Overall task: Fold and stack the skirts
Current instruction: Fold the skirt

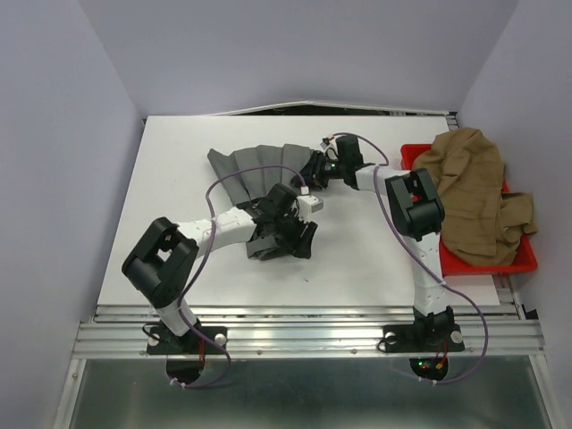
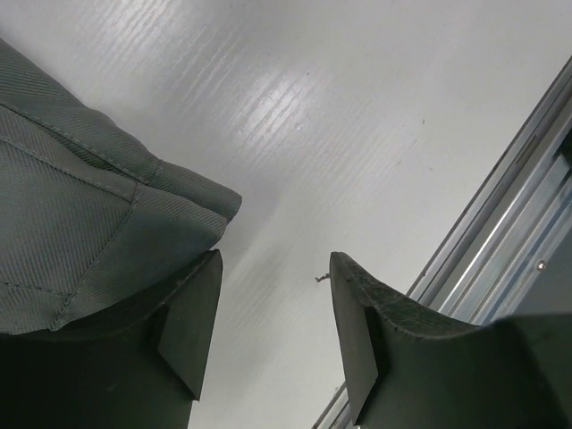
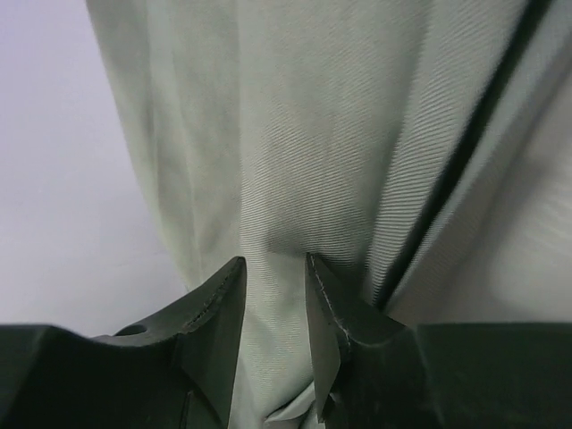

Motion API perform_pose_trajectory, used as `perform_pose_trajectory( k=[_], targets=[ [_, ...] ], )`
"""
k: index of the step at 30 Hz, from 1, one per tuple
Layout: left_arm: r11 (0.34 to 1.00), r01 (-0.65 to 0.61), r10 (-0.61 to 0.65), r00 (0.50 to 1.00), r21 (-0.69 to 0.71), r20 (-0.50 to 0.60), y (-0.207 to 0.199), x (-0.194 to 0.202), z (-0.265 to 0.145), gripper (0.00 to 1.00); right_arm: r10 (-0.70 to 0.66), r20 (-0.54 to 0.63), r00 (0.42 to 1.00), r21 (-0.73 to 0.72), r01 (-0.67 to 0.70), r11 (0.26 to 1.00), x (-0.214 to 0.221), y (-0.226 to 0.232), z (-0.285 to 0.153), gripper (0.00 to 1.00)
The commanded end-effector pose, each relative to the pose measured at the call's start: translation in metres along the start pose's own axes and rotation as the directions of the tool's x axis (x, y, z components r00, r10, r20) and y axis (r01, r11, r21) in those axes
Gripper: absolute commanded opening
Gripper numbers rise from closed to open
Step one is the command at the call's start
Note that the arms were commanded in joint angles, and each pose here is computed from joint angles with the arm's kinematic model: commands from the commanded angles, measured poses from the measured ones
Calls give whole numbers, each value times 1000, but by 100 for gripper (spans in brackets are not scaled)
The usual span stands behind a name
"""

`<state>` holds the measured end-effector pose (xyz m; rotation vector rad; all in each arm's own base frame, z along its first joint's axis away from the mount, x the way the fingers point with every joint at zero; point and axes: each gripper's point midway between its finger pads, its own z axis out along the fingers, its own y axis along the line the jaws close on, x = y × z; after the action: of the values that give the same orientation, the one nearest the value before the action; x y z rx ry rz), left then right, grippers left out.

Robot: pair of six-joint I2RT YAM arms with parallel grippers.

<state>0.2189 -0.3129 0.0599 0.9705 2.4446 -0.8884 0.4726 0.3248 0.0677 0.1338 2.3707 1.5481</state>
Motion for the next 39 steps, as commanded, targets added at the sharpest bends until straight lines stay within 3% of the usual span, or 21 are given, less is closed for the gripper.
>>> perform_pose_trajectory(
  k=[1, 4, 6, 8, 12, 17, 23, 27, 34, 39],
  targets=[
    [984, -147, 160, 978, -103, 134, -2, -50, -40, 64, -80, 18, 997, 62, 79, 995, -9, -13, 2, 38],
    [917, -282, 342, 919, -282, 194, 5, -78, -90, 71, -92, 6, 996, 67, 91, 994, -8, -9, -1, 38],
    [863, -336, 416, 896, -377, 154, 16, -74, -112, 74, -132, 8, 991, 38, 131, 991, -8, 15, -6, 40],
    [785, -416, 520, 846, -459, 121, 21, -73, -136, 78, -154, 15, 988, 1, 154, 988, -13, 39, -13, 47],
    [685, -538, 601, 798, -491, -35, 31, -25, -135, 79, -225, 27, 974, -76, 226, 971, -10, 100, -32, 53],
    [627, -610, 644, 756, -484, -118, 35, 10, -111, 82, -272, -12, 962, -75, 271, 960, 16, 118, -48, 54],
    [583, -682, 671, 711, -442, -211, 43, 33, -79, 83, -291, -164, 943, -94, 279, 956, 80, 112, -33, 50],
    [541, -685, 669, 702, -487, -244, 55, 27, -68, 83, -275, -255, 927, -103, 256, 961, 111, 95, -18, 47],
    [499, -719, 669, 675, -484, -312, 71, 39, -55, 80, -149, -394, 907, 9, 166, 986, 155, 12, 3, 38],
    [475, -738, 652, 661, -479, -372, 85, 53, -48, 80, -145, -420, 896, 96, 203, 975, 163, -29, 8, 35]
  ],
)
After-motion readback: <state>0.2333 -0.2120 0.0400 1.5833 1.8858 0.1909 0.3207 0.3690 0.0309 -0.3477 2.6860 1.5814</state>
